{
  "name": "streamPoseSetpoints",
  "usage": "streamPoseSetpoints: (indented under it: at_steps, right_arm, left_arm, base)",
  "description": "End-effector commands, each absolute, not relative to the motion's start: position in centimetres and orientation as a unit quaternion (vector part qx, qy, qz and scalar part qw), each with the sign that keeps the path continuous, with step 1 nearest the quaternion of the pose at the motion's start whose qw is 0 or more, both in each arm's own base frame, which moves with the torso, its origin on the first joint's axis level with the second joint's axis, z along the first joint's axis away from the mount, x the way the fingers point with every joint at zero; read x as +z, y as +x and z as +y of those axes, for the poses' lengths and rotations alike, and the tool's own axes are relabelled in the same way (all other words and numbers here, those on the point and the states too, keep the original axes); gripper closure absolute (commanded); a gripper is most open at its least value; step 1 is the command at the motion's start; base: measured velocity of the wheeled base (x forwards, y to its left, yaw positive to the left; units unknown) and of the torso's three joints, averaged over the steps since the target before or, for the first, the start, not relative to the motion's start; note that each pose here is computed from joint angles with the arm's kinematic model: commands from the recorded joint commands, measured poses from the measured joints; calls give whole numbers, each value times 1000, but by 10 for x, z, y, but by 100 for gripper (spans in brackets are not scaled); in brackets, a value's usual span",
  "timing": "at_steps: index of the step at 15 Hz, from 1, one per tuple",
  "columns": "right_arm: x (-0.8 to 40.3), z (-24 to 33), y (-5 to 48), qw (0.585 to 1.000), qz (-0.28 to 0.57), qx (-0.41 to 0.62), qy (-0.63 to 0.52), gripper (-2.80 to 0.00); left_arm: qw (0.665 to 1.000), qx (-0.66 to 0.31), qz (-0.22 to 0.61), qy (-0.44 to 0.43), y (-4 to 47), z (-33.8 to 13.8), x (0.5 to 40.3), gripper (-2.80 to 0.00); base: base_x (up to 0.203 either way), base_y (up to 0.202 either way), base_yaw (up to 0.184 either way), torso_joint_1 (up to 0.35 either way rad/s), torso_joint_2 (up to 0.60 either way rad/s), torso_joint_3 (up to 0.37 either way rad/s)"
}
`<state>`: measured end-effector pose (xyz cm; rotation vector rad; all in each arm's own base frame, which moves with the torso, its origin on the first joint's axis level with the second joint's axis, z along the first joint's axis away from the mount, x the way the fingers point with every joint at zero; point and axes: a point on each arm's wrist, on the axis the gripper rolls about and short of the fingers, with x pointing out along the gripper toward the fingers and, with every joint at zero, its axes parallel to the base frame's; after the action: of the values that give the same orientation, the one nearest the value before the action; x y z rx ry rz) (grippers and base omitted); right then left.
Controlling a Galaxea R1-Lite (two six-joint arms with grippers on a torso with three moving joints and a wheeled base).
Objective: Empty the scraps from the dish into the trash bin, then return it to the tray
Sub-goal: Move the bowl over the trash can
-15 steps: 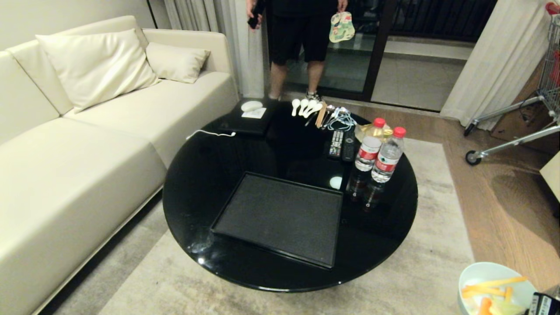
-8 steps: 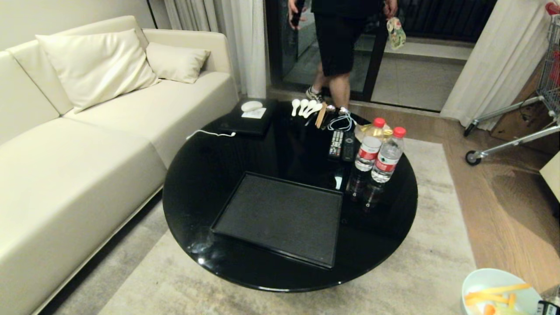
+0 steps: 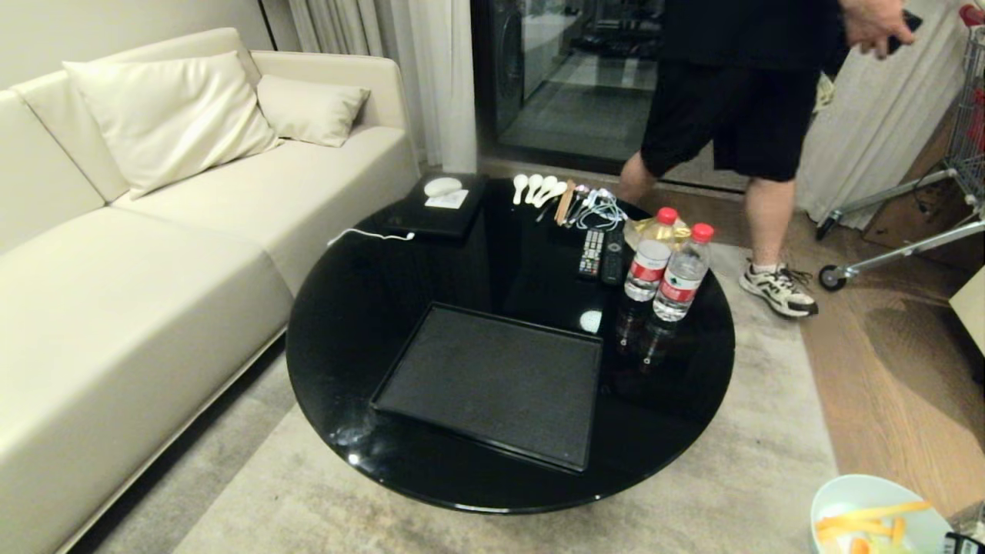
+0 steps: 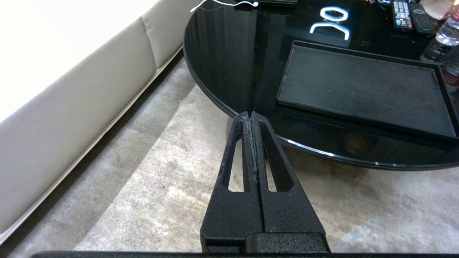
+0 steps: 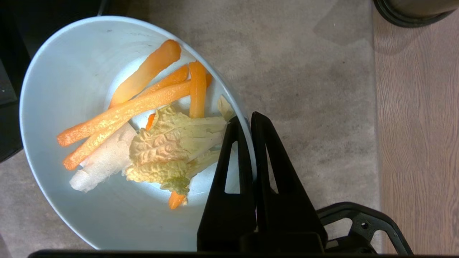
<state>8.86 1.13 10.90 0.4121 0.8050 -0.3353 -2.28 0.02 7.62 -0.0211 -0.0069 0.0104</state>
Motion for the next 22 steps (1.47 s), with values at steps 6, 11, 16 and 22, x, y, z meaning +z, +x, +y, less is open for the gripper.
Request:
streamPoseSetpoints:
  at_steps: [6, 11, 16, 22]
  right_arm:
    - [108, 12, 90, 883, 393, -162, 199, 0]
    - [108, 12, 90, 884, 391, -162, 200, 0]
    - [108, 11, 91, 883, 390, -165, 201, 0]
    - [111, 12, 94, 884, 389, -166, 201, 0]
  left_arm:
    - [1000, 5, -4, -12, -23, 0, 76, 0]
    - [1000, 5, -4, -11, -23, 0, 76, 0]
    - [1000, 5, -4, -11, -23, 0, 76, 0]
    - [1000, 5, -4, -11, -23, 0, 76, 0]
  base:
    - [-53, 0, 0, 3, 0, 1]
    - [-187, 0, -1, 0, 0, 2]
    - [-62, 0, 0, -1, 0, 1]
    - [0, 0, 0, 0, 0, 0]
